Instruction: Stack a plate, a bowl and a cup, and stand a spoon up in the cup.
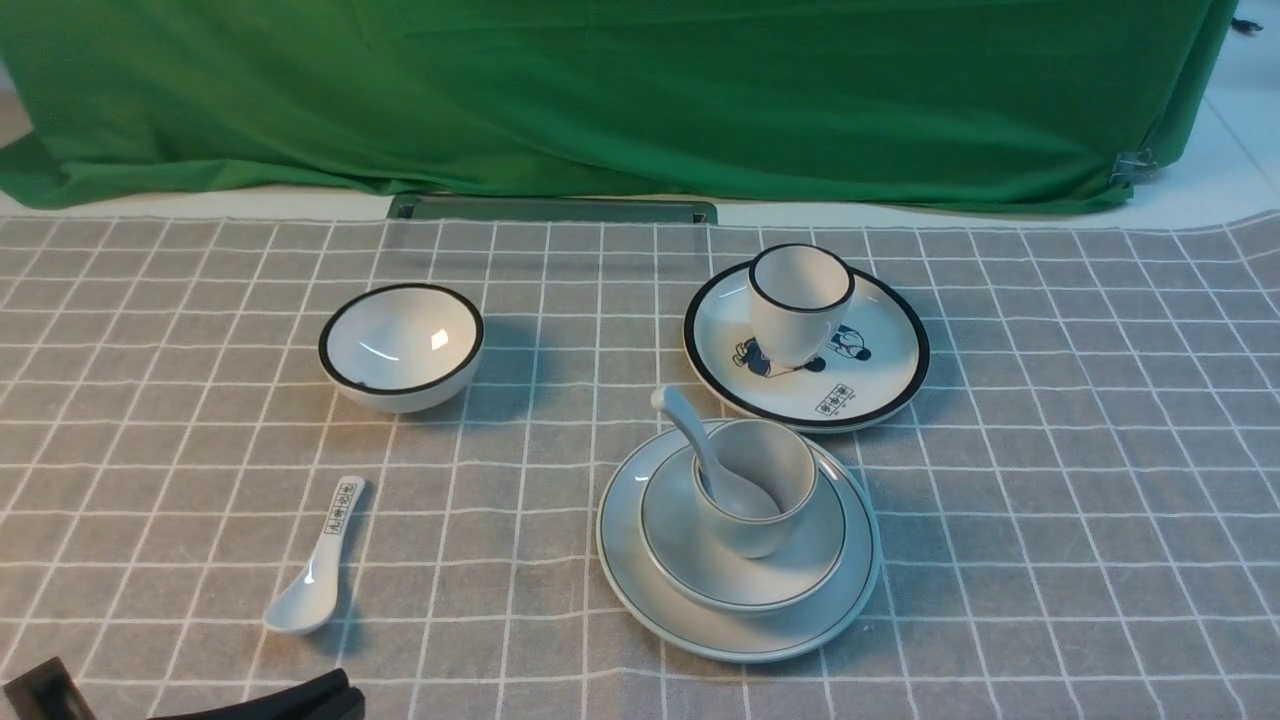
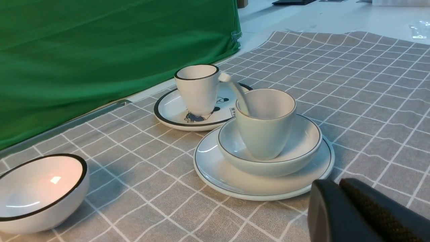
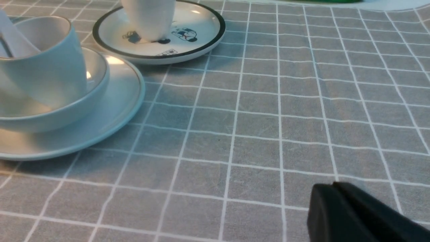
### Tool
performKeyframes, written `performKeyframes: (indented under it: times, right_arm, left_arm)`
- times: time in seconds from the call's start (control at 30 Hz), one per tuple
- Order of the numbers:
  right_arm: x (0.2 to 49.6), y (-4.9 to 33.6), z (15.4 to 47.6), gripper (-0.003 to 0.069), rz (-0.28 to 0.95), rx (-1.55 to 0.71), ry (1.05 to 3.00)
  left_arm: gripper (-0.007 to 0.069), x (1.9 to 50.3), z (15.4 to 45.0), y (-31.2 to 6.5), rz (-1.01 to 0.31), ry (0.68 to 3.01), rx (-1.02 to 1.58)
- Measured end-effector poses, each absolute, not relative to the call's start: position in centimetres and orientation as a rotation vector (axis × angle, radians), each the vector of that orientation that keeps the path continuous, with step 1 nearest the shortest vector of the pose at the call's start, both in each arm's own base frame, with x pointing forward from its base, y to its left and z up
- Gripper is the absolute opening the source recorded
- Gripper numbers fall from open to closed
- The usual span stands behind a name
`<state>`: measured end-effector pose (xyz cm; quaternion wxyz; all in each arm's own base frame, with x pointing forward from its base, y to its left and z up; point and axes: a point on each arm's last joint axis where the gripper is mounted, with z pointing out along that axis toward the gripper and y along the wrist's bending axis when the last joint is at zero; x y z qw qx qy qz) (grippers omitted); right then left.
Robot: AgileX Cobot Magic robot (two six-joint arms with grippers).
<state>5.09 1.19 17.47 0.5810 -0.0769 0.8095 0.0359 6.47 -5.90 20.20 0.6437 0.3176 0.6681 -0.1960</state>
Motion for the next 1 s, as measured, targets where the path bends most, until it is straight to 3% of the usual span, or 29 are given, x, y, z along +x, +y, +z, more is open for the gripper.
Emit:
performKeyframes:
  times: [0.23,0.33,0.57,0.73,0.87,1.0]
  right_arm:
    - [5.1,1.2,17.5,0.0066,0.083,-0.18,1.891]
    - [5.1,1.2,17.5,0.0069,0.083,-0.18,1.891]
    - [5.1,1.2,17.5,0.0088,0.082,-0.181,1.891]
    - [5.1,1.2,17.5,0.0101,0.082,-0.181,1.891]
    - [5.1,1.2,17.5,0.011,0.082,-0.181,1.891]
    - [5.1,1.2,17.5,0.0123,0.082,-0.181,1.891]
  left_arm:
    - [0.0011,6.5,20.3,-5.9,-0.45,1.52,0.71]
    - [0.0011,6.9,21.0,-5.2,-0.44,1.491,0.572]
    - [0.0013,7.0,21.6,-1.6,-0.199,1.482,0.155]
    - [0.0013,5.9,20.4,-0.3,-0.135,1.574,-0.064]
    - [0.0013,5.5,18.7,-0.3,-0.126,1.752,-0.104]
    - [0.0013,5.5,18.6,-0.3,-0.123,1.768,-0.109]
